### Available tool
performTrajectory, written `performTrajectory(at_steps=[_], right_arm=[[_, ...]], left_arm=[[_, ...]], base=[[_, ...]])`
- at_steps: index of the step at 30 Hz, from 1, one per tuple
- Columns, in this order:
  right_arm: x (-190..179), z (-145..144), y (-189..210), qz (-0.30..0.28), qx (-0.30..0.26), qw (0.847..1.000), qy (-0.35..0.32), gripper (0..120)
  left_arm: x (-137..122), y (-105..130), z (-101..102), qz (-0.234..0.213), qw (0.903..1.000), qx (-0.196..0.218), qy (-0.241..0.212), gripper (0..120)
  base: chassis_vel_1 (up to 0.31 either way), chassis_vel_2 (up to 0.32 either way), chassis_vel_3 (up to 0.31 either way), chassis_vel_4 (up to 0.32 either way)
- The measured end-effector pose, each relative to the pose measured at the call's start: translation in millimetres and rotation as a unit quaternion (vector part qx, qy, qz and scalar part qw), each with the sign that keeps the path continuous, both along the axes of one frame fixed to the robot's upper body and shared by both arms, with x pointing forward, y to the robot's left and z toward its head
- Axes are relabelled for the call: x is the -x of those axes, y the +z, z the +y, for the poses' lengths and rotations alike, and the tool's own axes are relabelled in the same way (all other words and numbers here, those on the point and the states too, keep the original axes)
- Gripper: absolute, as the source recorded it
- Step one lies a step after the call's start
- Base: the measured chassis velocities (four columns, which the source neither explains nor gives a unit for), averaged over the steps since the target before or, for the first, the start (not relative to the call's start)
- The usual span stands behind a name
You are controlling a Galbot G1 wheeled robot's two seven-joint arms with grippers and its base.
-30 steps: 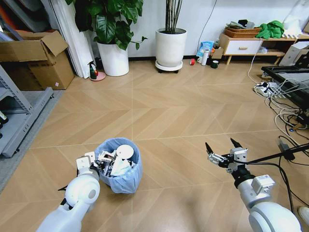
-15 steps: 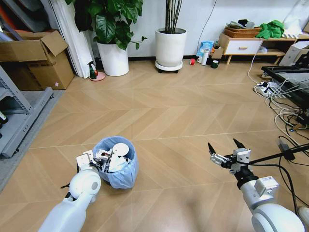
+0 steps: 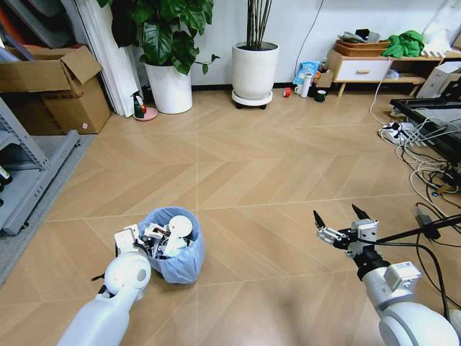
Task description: Pick up the trash bin and place the garbage on the floor into it.
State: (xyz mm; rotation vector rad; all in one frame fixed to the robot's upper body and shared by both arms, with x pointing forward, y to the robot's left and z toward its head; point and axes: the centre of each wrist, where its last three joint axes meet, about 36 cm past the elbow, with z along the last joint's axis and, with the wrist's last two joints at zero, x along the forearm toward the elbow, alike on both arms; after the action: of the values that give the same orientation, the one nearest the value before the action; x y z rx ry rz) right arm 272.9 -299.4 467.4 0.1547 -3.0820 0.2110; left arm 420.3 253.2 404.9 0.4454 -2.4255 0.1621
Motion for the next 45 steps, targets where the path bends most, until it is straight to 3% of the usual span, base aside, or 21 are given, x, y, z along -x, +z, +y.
performTrajectory(at_steps=[3, 11, 12, 19, 22, 24, 27, 30, 37, 45], right_arm=[[0.0, -0.5, 1.7, -0.002, -0.001, 1.000, 0.000, 100], [-1.7, -2.8, 7.3, -0.006, -0.005, 1.000, 0.001, 100], [-1.7, -2.8, 7.3, -0.006, -0.005, 1.000, 0.001, 100], [2.8, -1.0, 18.1, -0.001, -0.030, 0.999, -0.016, 100], [6.2, -5.0, 19.3, 0.002, -0.029, 0.999, -0.028, 100], [6.3, -6.7, 19.1, 0.004, -0.026, 0.999, -0.029, 100], [2.7, -15.6, 21.5, 0.014, -0.009, 1.000, -0.025, 100], [1.0, -17.4, 24.0, 0.021, -0.007, 0.999, -0.023, 100], [3.5, -15.6, 23.5, 0.036, -0.010, 0.999, -0.022, 100], [4.0, -13.8, 22.4, 0.035, -0.015, 0.999, -0.025, 100]], left_arm=[[2.5, 2.4, -1.4, -0.002, 1.0000, 0.002, -0.002, 45], [19.0, 15.1, -1.7, -0.026, 0.9996, 0.008, 0.005, 81], [19.0, 15.1, -1.7, -0.026, 0.9996, 0.008, 0.005, 81], [39.9, 37.8, -2.6, -0.096, 0.9953, 0.014, 0.009, 102], [69.4, 51.3, -7.8, -0.138, 0.9896, -0.014, -0.038, 109], [77.5, 54.5, -9.3, -0.152, 0.9864, -0.032, -0.053, 111], [108.1, 54.4, -15.3, -0.206, 0.9665, -0.116, -0.099, 114], [119.6, 53.9, -20.6, -0.221, 0.9587, -0.144, -0.106, 115], [136.8, 58.7, -37.0, -0.229, 0.9565, -0.147, -0.105, 110], [142.2, 57.7, -37.4, -0.236, 0.9512, -0.165, -0.112, 100]], base=[[0.000, 0.000, 0.000, 0.000], [0.000, 0.000, 0.000, 0.000], [0.000, 0.000, 0.000, 0.000], [0.000, 0.000, 0.000, 0.000], [0.000, 0.000, 0.000, 0.000], [0.000, 0.000, 0.000, 0.000], [0.000, 0.000, 0.000, 0.000], [0.000, 0.000, 0.000, 0.000], [0.000, 0.000, 0.000, 0.000], [-0.002, -0.005, 0.005, 0.007]])
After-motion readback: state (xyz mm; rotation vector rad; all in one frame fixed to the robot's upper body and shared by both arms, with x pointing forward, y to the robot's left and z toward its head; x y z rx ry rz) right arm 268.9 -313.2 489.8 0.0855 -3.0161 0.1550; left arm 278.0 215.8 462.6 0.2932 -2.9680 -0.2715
